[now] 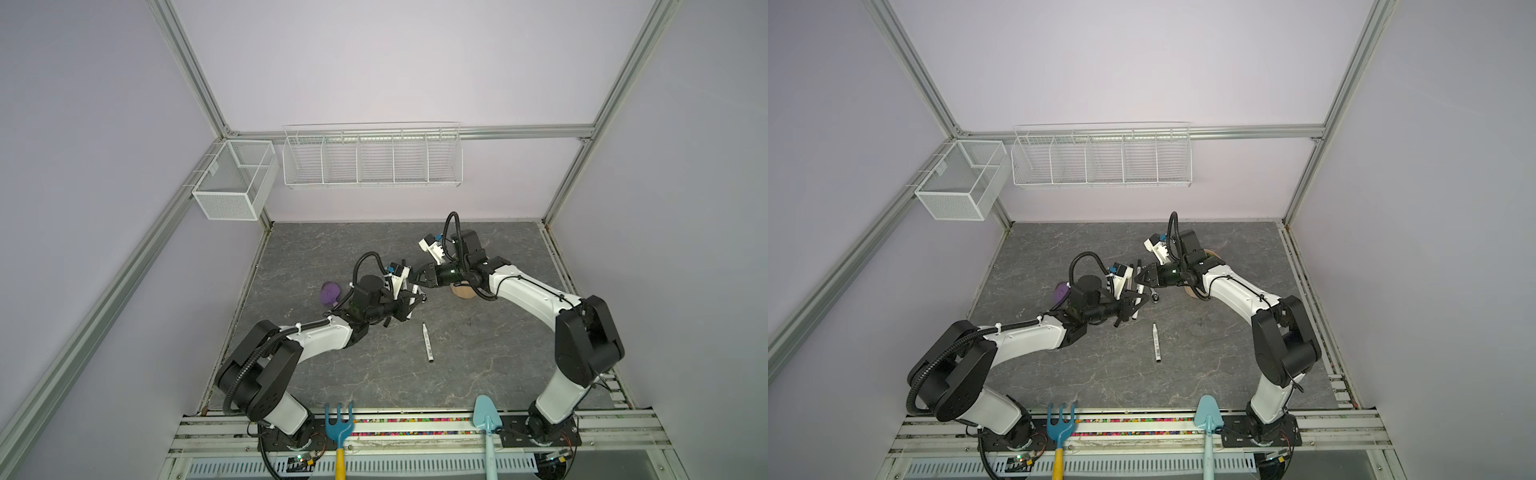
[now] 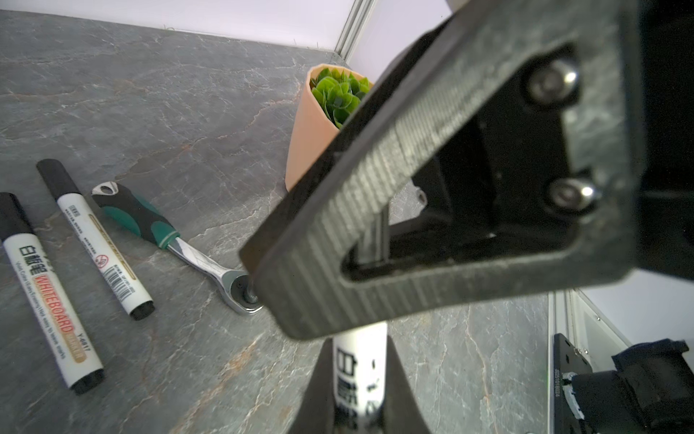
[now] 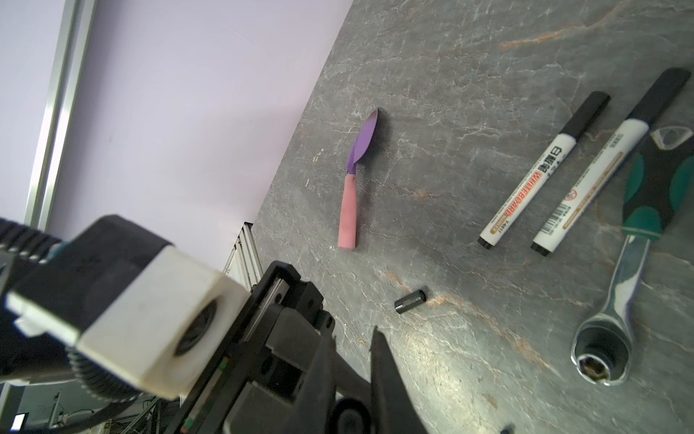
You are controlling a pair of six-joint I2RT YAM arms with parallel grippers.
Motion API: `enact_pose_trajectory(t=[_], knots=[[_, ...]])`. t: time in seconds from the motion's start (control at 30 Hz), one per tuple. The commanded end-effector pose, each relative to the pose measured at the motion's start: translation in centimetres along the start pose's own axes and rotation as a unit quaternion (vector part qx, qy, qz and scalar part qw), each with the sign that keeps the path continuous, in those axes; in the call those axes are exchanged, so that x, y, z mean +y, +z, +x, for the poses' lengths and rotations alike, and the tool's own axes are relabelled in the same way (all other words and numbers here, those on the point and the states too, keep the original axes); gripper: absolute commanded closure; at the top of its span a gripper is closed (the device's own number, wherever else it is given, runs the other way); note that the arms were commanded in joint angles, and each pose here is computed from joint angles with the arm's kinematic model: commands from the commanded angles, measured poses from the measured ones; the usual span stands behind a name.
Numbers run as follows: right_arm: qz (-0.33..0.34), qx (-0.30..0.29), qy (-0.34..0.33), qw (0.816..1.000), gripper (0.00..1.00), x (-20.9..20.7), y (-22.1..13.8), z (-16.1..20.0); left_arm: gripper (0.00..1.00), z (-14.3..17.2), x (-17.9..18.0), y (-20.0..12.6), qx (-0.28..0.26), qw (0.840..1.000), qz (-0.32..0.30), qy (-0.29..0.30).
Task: Insert pens into pen caps
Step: Put on the pen cap to the pen, then place a pen at the top-center of the table.
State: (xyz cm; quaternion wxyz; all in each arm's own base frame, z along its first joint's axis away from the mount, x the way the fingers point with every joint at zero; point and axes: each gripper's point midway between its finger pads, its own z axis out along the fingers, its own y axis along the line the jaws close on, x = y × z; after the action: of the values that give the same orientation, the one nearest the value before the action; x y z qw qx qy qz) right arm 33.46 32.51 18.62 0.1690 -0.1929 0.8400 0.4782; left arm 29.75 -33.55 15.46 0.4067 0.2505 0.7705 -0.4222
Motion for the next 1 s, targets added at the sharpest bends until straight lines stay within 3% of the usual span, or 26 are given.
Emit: enact_pose_trajectory(t=[0.0,0.13,0.33,0.47,0.67,0.83,0.97], knots=[[-0.042,0.064,0.061,0.995,0.65,3.5,-1.0,3.9,1.0,-5.3,-0.4,0.4,-0.091,0.994,-0.021,0.056],[-0.033,-0.001,0.033,0.999,0.35,4.8,-3.0,0.7,1.0,-2.8,-1.2,1.2,-0.061,0.996,-0.011,0.068],[0.019,-0.107,0.009,0.994,0.15,4.9,-7.3,-3.5,1.0,-2.0,-0.4,0.9,-0.064,0.996,-0.026,0.059],[0.08,-0.158,0.029,0.984,0.13,2.6,-9.9,-4.2,1.0,-2.9,1.1,0.4,-0.082,0.995,-0.041,0.031],[0.136,-0.183,0.048,0.973,0.12,0.3,-12.2,-3.3,1.0,-3.6,7.6,-1.4,-0.085,0.989,-0.111,-0.058],[0.139,-0.172,0.041,0.975,0.12,0.2,-12.2,-2.8,1.0,-0.2,12.9,-1.3,0.03,0.972,-0.212,-0.095],[0.139,-0.167,0.044,0.975,0.12,0.0,-11.9,-2.5,1.0,2.9,16.2,-1.1,0.14,0.94,-0.291,-0.113]])
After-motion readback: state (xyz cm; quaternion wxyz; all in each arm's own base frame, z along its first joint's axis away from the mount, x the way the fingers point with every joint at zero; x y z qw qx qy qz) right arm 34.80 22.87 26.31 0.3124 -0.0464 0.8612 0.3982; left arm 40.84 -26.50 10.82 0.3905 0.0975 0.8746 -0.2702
